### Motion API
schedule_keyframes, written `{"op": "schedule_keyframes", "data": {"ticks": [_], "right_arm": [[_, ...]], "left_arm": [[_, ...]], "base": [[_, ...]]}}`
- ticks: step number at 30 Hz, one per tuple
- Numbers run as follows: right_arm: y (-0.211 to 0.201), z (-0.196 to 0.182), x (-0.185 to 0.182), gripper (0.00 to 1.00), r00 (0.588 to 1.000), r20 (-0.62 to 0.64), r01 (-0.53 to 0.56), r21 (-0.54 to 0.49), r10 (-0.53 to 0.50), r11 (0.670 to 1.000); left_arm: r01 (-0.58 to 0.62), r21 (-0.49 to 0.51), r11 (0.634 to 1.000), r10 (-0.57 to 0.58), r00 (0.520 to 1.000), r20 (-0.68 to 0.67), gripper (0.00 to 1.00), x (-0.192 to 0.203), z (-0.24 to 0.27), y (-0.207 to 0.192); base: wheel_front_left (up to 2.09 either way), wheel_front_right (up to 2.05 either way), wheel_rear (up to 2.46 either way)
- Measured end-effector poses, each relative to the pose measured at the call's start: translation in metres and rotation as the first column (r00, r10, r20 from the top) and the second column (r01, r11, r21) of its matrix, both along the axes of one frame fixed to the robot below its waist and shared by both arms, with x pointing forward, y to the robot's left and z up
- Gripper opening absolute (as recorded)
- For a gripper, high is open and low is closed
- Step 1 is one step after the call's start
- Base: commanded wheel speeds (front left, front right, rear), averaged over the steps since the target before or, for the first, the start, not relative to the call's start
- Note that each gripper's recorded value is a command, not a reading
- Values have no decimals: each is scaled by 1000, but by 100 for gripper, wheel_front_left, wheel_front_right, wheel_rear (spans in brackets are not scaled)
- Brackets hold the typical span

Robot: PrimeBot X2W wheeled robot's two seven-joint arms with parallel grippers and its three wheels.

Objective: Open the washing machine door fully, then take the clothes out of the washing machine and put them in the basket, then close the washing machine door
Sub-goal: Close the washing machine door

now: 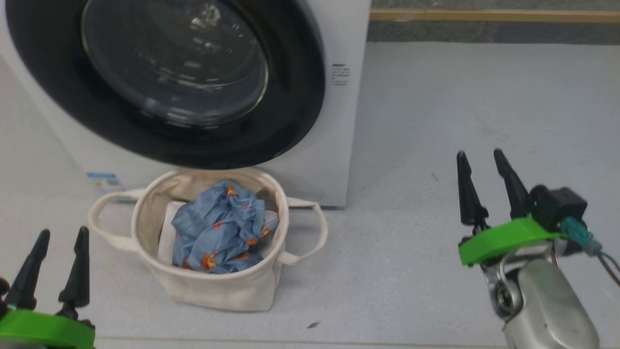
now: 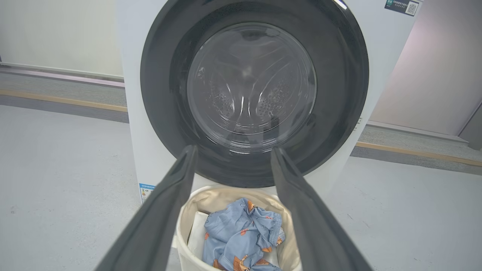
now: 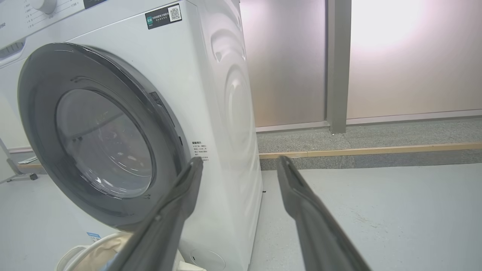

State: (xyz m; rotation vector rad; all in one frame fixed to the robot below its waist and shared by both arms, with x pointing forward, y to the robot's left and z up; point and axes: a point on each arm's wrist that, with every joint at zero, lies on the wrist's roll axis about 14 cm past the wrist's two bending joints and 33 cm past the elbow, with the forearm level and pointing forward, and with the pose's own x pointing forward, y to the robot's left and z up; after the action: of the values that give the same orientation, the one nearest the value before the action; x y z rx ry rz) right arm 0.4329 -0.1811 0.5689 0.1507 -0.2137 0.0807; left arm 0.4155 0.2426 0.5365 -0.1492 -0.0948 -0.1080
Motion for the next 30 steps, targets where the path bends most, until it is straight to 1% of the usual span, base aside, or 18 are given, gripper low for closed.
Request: {"op": "schedule_keyframes", "data": {"ticks": [3,5,15,22,30], "right_arm": [[-11,-5,-16,100,999,-10,31,4,-31,1000],[-20,-6,-23,100,998,-9,57,9,-57,998],[-44,-17,-51,100,991,-30,130,25,-129,991],[-54,-17,-59,100,987,-25,161,25,-160,987],[-58,-15,-61,100,985,-21,172,31,-171,985]], "left_arm": [[17,-12,1000,-17,1000,-3,100,-3,0,-6],[3,-12,1000,-3,1000,2,100,-2,2,-2],[-7,-12,1000,6,999,-39,100,-11,-12,-2],[14,-24,1000,-15,999,-51,100,-15,-16,-9],[31,-26,999,-32,998,-52,100,-18,-15,-13]], "base": [[0,0,0],[0,0,0],[0,0,0],[0,0,0],[0,0,0]]}}
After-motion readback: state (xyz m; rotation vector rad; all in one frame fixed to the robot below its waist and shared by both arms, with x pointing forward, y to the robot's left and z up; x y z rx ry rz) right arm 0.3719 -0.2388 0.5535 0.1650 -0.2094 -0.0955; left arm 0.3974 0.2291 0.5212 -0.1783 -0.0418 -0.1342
